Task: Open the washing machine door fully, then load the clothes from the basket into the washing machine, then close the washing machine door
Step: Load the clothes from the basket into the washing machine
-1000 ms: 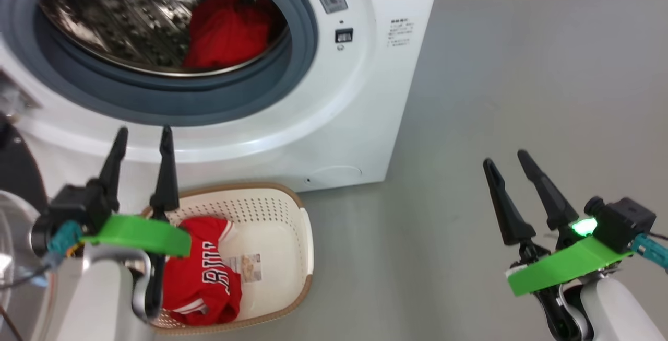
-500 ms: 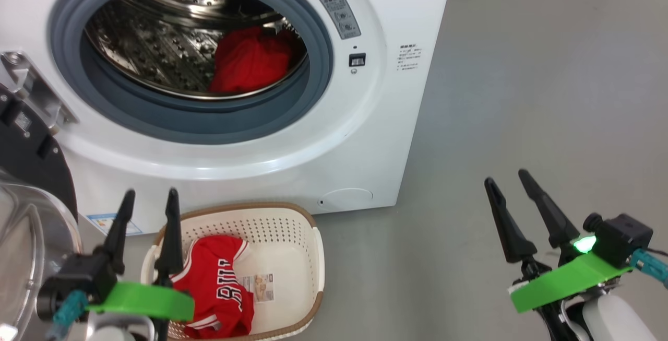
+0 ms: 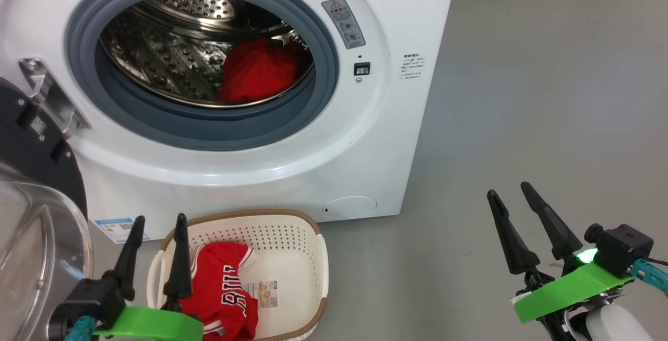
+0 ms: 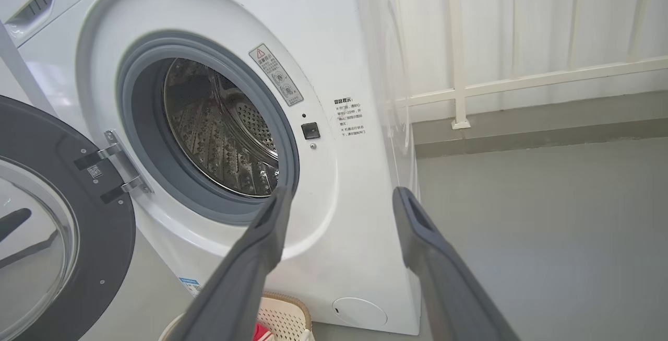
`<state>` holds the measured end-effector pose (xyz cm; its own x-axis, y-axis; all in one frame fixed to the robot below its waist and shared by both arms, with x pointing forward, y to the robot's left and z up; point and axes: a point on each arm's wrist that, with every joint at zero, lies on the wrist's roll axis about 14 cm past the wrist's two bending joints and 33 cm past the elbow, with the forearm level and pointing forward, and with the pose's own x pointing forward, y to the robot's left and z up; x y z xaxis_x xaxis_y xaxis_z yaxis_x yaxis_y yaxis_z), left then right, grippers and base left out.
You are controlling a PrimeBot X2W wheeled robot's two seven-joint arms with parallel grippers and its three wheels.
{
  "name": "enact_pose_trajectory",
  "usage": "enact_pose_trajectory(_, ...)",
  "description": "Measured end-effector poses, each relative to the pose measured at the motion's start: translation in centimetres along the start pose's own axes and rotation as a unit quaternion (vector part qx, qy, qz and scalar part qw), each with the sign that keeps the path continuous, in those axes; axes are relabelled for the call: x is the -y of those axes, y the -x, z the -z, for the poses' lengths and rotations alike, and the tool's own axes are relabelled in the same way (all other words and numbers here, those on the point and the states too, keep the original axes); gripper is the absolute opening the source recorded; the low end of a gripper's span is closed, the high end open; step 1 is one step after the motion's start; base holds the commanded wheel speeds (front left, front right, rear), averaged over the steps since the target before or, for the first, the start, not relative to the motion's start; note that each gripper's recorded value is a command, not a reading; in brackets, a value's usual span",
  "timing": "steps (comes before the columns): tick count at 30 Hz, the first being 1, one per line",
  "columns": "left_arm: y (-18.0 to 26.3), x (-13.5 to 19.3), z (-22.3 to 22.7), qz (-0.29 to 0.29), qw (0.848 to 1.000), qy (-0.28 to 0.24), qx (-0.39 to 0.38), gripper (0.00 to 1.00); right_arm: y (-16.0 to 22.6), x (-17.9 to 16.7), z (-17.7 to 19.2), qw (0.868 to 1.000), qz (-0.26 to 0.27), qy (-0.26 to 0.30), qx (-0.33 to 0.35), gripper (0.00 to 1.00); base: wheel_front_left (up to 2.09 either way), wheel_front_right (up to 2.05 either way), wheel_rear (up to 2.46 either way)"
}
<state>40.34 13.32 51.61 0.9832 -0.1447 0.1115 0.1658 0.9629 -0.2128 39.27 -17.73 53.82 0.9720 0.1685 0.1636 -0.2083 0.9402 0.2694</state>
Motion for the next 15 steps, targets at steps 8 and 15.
enact_pose_trajectory(8, 0.08, -0.09, -0.17, -0.004, 1.0, -0.001, 0.003, 1.0, 0.0, -0.01, -0.06, 1.0, -0.001, 0.001, 0.0, 1.0, 0.0, 0.0, 0.0)
enact_pose_trajectory(15, 0.17, -0.14, 0.22, -0.005, 1.0, 0.001, -0.003, 1.0, -0.02, 0.11, 0.14, 1.0, 0.0, 0.001, -0.002, 1.0, 0.0, 0.0, 0.0)
